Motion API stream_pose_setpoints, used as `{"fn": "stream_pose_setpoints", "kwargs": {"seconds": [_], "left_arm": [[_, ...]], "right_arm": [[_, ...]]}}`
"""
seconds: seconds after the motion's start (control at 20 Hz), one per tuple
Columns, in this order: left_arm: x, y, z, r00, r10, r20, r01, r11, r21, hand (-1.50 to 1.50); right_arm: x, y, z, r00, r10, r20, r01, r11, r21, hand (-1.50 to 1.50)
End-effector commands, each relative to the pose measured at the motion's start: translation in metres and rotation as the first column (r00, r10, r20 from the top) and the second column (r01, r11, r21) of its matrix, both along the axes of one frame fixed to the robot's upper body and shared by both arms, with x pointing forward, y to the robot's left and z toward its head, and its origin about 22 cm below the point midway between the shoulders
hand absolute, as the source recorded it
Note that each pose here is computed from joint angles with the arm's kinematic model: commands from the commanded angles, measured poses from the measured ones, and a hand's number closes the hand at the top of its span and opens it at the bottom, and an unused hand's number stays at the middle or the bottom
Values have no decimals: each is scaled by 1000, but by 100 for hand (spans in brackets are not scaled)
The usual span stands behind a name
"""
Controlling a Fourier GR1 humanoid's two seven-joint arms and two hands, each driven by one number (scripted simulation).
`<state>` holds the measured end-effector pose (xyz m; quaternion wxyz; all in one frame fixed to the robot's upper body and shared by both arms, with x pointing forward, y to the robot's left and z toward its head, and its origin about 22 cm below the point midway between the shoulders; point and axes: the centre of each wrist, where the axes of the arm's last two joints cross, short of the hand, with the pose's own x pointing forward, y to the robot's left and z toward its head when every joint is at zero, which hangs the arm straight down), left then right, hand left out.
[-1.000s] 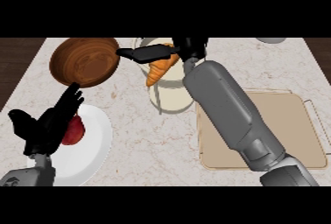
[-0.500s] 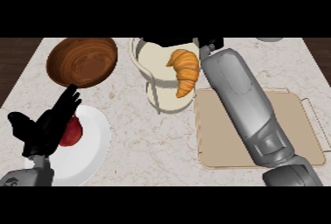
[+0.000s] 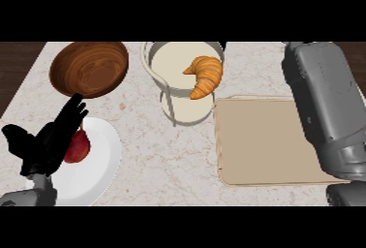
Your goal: Pick the croissant from the tray and place it in the tiered basket
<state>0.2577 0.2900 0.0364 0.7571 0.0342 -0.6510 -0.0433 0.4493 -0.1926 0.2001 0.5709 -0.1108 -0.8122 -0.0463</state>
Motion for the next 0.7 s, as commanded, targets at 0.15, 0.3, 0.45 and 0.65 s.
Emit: {"fn": "stream_pose_setpoints", "kwargs": {"seconds": [0.15, 0.3, 0.45, 0.65], "left_arm": [[1, -4, 12, 1000, 12, -7, -12, 1000, -15, 0], [-13, 5, -12, 1000, -7, 0, 7, 1000, 15, 0], [-2, -17, -5, 1000, 9, 1, -9, 1000, 7, 0], [3, -11, -2, 1000, -2, 1, 2, 1000, 3, 0]], "right_arm": [[-13, -116, 22, 996, -88, 20, 87, 995, 42, -150], [-21, -150, 6, 993, -116, 33, 115, 993, 35, -150], [-33, -190, 16, 994, -101, 43, 98, 994, 48, -150], [-38, -214, 12, 995, -92, 28, 92, 996, 5, -150]]}}
